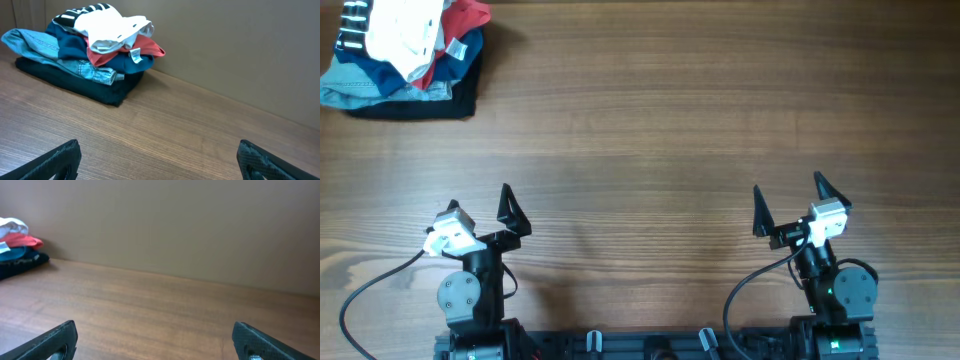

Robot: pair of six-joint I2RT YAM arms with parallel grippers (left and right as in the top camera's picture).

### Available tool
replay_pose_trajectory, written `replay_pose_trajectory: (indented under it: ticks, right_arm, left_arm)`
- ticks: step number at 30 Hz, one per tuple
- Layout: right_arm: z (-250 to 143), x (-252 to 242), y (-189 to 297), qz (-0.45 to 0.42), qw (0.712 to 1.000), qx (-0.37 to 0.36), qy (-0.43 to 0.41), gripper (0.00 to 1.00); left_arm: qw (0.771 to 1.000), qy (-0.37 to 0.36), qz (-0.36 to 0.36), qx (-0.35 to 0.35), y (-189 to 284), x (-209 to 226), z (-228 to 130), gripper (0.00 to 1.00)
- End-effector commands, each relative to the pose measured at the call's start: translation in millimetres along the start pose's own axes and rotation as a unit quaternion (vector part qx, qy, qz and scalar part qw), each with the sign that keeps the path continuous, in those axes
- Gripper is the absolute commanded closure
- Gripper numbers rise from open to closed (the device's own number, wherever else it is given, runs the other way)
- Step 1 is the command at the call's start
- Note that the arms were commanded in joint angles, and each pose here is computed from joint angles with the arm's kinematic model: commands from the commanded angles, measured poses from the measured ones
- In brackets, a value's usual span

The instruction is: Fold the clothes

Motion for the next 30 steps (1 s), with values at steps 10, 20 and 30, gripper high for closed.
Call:
replay_pose_trajectory:
  ticks: [10, 20, 30]
  right_arm:
    - [-5.9, 7.0, 4.5, 0.02, 1.0, 0.008, -0.009, 0.0]
    - [-6.3, 6.9, 4.4, 0.02, 1.0, 0.009, -0.009, 0.0]
    - [-6.3, 6.9, 4.4, 0.02, 1.0, 0.009, -0.009, 0.0]
  left_arm:
    - [1.0, -0.005, -0.001, -0.001, 0.2, 0.4, -0.6, 0.0]
    - [1.0, -0.005, -0.001, -0.001, 0.2, 0.4, -0.6, 0.0]
    - [1.0, -0.005, -0.001, -0.001, 0.2, 0.4, -0.6, 0.0]
Point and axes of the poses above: each gripper's point midway between its finger pads, its own y axis back along the fingers, its own x axis along the line the jaws close on, z = x × y, the point moved 6 cm from there along y, back along the fingers, and after that the axes turned 4 degrees about -y, right-handed, at the moved point
